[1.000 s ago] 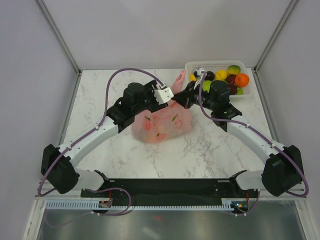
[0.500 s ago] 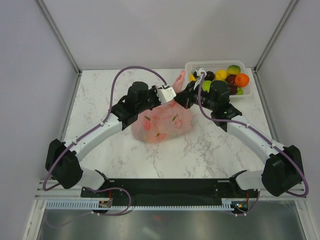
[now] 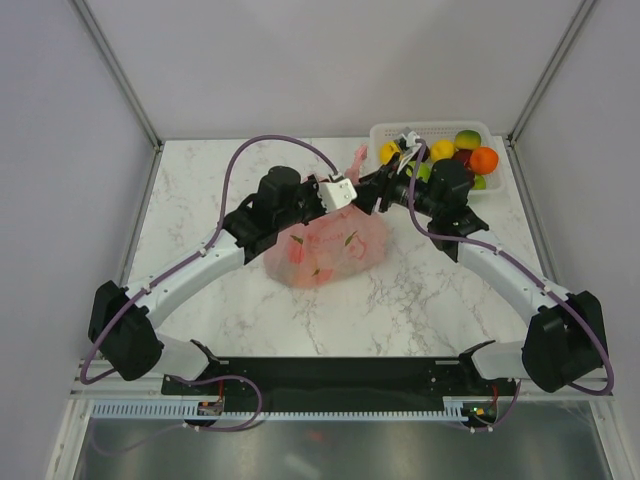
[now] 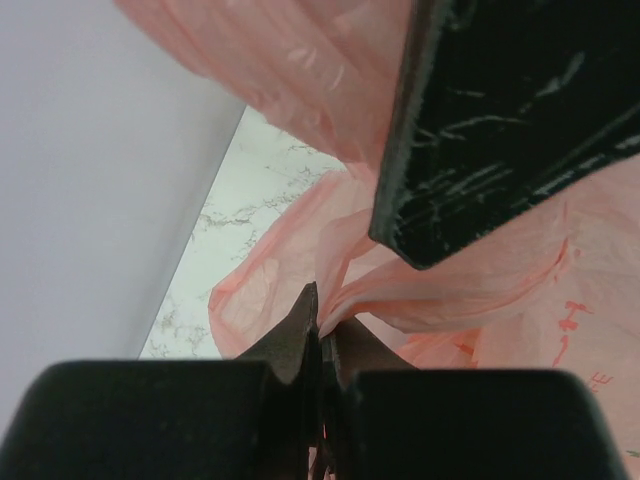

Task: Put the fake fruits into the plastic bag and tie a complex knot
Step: Tie the plastic bag at the center of the board.

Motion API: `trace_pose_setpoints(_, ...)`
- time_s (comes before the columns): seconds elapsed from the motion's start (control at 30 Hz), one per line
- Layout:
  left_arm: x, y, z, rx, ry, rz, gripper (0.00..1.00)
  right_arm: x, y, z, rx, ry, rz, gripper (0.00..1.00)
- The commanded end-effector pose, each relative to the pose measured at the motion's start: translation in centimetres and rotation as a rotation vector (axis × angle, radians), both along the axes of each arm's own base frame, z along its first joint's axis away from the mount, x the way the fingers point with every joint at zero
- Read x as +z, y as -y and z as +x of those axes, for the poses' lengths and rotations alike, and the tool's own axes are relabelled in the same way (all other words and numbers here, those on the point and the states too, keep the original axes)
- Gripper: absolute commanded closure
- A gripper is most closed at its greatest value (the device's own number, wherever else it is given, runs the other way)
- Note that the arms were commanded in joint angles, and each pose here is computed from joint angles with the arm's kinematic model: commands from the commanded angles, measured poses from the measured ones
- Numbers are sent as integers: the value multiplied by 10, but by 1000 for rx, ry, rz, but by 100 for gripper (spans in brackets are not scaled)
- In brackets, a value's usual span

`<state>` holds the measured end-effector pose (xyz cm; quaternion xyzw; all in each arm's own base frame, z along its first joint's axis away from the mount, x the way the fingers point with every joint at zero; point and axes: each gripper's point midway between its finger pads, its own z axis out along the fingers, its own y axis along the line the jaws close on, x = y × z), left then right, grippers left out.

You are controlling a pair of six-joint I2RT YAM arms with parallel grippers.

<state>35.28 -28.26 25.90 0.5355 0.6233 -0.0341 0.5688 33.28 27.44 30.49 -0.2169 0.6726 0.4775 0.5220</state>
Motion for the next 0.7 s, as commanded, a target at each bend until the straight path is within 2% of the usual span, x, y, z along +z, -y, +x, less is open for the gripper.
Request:
trace_pose_setpoints(0.0,25,3,-3,6,11,-59,98,16,-1,-11,39,57,44,30)
trace_pose_setpoints(0.2,28,4,-4,11,-7,-69,98,7,2,-23,85,108,6,8)
trace_pose_setpoints(0.23,28,4,-5,10,-10,-69,98,3,1,-25,102,106,-4,7)
trace_pose_setpoints(0.47,32,6,-6,-3,-17,-82,98,-6,-4,-19,118,87,-20,9)
trace_pose_setpoints(0.67,34,11,-12,-24,-42,-100,98,-7,4,-10,36,75,-33,9)
